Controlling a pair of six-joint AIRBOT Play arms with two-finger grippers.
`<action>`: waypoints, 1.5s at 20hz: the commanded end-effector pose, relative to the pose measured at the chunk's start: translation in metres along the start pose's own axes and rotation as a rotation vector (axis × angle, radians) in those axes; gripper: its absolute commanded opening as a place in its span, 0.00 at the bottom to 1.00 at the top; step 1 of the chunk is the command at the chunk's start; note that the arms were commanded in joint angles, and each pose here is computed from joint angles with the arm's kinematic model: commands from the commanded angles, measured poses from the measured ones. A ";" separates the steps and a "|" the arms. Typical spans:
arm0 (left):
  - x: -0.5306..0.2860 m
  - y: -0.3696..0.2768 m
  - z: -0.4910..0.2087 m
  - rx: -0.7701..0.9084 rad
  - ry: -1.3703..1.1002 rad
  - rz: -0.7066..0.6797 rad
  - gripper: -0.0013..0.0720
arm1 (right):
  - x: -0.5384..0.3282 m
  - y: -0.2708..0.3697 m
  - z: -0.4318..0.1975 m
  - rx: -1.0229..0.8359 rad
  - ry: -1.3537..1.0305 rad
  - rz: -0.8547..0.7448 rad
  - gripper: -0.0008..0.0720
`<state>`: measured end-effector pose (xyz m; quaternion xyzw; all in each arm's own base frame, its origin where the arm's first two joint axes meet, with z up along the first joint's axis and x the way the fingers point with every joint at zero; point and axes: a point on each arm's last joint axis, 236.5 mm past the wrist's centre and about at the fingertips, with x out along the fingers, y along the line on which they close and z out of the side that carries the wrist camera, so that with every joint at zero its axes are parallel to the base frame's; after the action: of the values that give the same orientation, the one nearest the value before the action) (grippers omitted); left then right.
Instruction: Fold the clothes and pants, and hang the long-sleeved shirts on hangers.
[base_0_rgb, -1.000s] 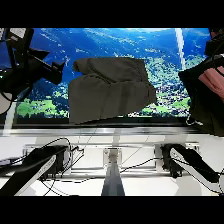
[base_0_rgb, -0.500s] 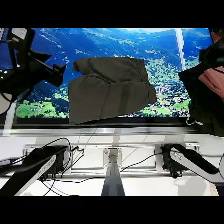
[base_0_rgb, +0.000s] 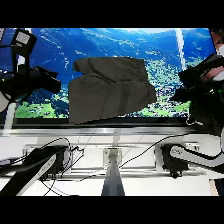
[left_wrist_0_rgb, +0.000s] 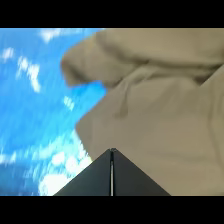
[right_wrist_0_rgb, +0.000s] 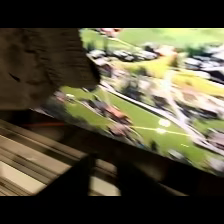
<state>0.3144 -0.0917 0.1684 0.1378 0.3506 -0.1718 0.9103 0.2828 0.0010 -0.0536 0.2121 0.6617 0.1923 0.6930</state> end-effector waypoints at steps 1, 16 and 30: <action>-0.002 0.034 -0.048 -0.114 0.173 0.063 0.03 | 0.043 0.009 0.020 0.182 -0.191 0.162 0.68; 0.046 0.012 -0.226 -0.621 0.671 -0.230 0.67 | 0.076 0.012 0.023 0.217 -0.054 0.222 0.61; 0.079 -0.032 -0.273 -0.598 0.855 -0.550 0.58 | 0.074 0.025 -0.006 0.139 0.061 0.266 0.60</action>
<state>0.1982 -0.0323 -0.0753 -0.1596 0.7412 -0.2153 0.6154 0.2806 0.0633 -0.1012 0.3398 0.6600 0.2457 0.6234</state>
